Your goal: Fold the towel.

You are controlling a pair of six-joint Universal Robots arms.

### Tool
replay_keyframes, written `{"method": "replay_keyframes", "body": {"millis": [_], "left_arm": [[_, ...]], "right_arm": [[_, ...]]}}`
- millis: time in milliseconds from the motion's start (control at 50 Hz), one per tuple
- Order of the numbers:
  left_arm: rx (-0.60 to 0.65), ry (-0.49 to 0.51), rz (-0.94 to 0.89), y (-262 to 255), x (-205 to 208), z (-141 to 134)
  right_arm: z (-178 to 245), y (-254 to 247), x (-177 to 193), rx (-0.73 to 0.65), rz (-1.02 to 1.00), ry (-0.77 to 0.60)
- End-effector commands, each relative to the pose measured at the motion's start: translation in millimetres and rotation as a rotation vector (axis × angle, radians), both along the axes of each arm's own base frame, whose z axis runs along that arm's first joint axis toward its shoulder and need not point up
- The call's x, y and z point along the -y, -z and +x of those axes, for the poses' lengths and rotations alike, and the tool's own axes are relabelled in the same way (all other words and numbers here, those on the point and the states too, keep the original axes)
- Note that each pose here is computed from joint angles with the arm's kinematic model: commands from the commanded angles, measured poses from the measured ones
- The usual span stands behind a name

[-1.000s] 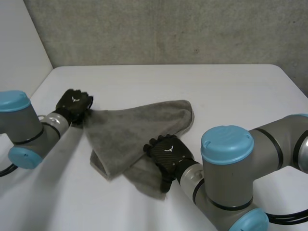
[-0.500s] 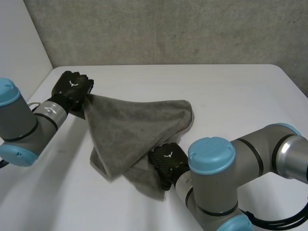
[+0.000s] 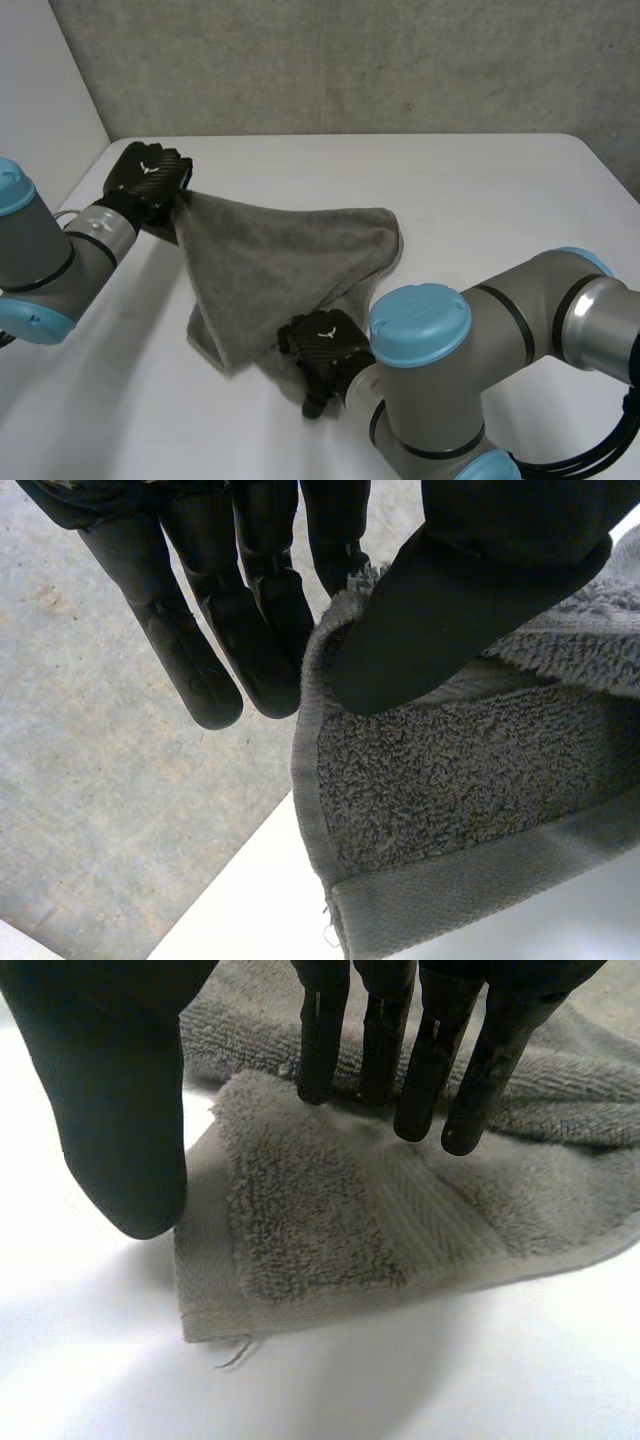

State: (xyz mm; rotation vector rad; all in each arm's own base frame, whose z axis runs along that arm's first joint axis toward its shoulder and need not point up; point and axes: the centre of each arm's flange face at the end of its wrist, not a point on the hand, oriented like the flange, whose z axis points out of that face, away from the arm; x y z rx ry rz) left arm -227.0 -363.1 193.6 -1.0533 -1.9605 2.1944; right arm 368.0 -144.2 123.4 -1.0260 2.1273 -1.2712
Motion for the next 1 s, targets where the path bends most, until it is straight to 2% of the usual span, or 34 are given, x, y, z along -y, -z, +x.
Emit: {"method": "replay_keyframes", "body": {"millis": [20, 160, 220, 260, 320, 360, 500, 600, 680, 760, 860, 1000], "left_arm": [[-0.011, 0.003, 0.006, 0.4, -0.6, -1.2], [-0.012, 0.002, 0.006, 0.0, 0.0, -0.7], [-0.012, 0.000, 0.007, 0.4, 0.1, -0.1], [-0.011, -0.006, 0.010, -0.3, 0.0, 0.9], [-0.012, -0.012, 0.006, -3.0, 0.0, 2.0], [-0.015, -0.023, -0.001, -9.7, -2.0, 3.3], [-0.035, -0.052, -0.019, -37.3, -13.2, 8.2], [-0.090, -0.060, -0.001, -66.9, -34.1, 12.2], [-0.159, -0.055, 0.015, -91.5, -56.2, 15.0], [-0.197, -0.043, 0.029, -98.3, -67.7, 13.4], [-0.221, -0.028, 0.097, -84.9, -79.1, 9.4], [-0.171, 0.052, 0.268, -33.1, -97.6, -21.2]], "right_arm": [[2.8, 15.1, 3.1, -0.028, 0.007, 0.002], [4.6, 14.8, 7.0, -0.014, -0.018, 0.012], [3.4, 6.0, 16.8, 0.018, -0.067, 0.059], [-2.0, -21.3, 30.9, 0.074, -0.145, 0.125], [-10.3, -36.4, 42.9, 0.099, -0.176, 0.169], [-28.1, -63.6, 64.6, 0.135, -0.230, 0.234], [-62.9, -112.9, 97.1, 0.173, -0.346, 0.305], [-91.8, -158.3, 118.4, 0.191, -0.475, 0.342], [-120.7, -196.6, 152.3, 0.202, -0.584, 0.415], [-127.4, -196.0, 178.5, 0.181, -0.582, 0.446], [-116.8, -155.9, 220.7, 0.094, -0.514, 0.442], [-115.0, -106.1, 243.0, -0.041, -0.468, 0.466]]}}
